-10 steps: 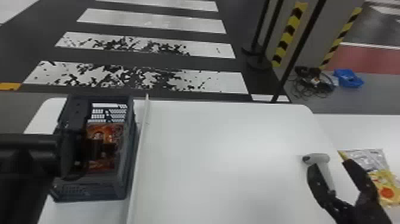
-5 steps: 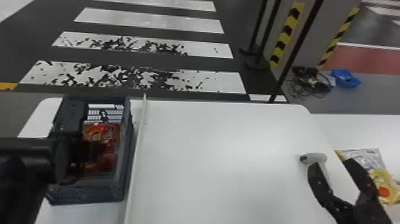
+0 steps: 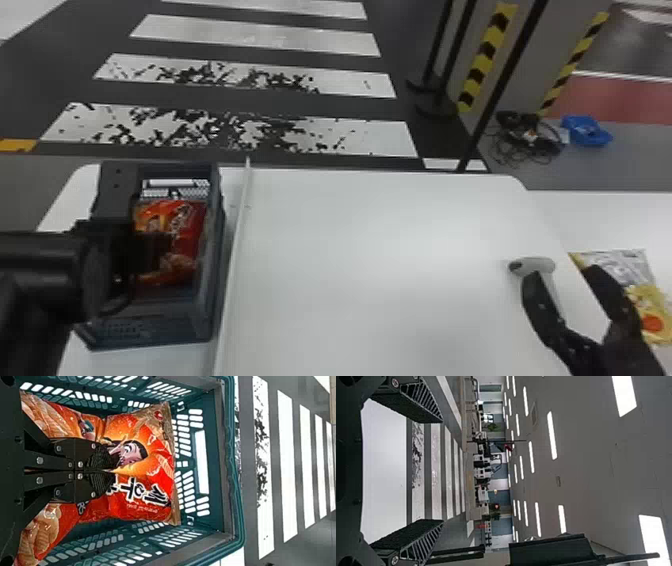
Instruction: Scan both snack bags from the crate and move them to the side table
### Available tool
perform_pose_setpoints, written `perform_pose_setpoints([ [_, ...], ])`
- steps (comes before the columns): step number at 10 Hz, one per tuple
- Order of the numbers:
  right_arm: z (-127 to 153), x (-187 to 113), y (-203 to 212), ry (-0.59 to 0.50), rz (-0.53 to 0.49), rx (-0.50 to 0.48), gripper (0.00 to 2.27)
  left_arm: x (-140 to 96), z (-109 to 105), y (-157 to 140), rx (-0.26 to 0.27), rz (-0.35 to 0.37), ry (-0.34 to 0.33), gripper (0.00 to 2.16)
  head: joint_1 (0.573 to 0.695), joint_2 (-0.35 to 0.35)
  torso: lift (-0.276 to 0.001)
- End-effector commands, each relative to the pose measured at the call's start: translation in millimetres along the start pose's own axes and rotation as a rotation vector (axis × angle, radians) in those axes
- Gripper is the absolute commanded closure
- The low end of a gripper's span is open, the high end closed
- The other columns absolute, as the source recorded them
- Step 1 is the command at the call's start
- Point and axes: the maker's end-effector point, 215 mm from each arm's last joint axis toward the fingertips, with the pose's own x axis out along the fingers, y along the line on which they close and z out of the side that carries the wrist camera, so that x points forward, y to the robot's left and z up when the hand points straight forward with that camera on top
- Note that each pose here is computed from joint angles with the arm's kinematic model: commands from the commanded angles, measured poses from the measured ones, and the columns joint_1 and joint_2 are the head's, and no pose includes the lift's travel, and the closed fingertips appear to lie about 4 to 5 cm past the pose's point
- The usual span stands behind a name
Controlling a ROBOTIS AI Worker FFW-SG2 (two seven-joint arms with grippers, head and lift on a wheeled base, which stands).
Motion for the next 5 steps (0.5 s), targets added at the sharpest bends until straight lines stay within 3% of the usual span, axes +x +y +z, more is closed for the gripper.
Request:
perform_pose_setpoints([
  [1,0.4,0.1,0.5,-0.001,0.000,0.001,0.10,-6.4,4.6,-2.3,-0.003,-0.007,-0.018,1.89,0.695,-0.139,-0.095],
  [5,-0.1,-0.9,1.2,0.000,0.000,0.001,0.10,-34.2,27.0,-7.1,-0.011,-0.020,-0.098,1.89,0.695,-0.149,-0.095],
])
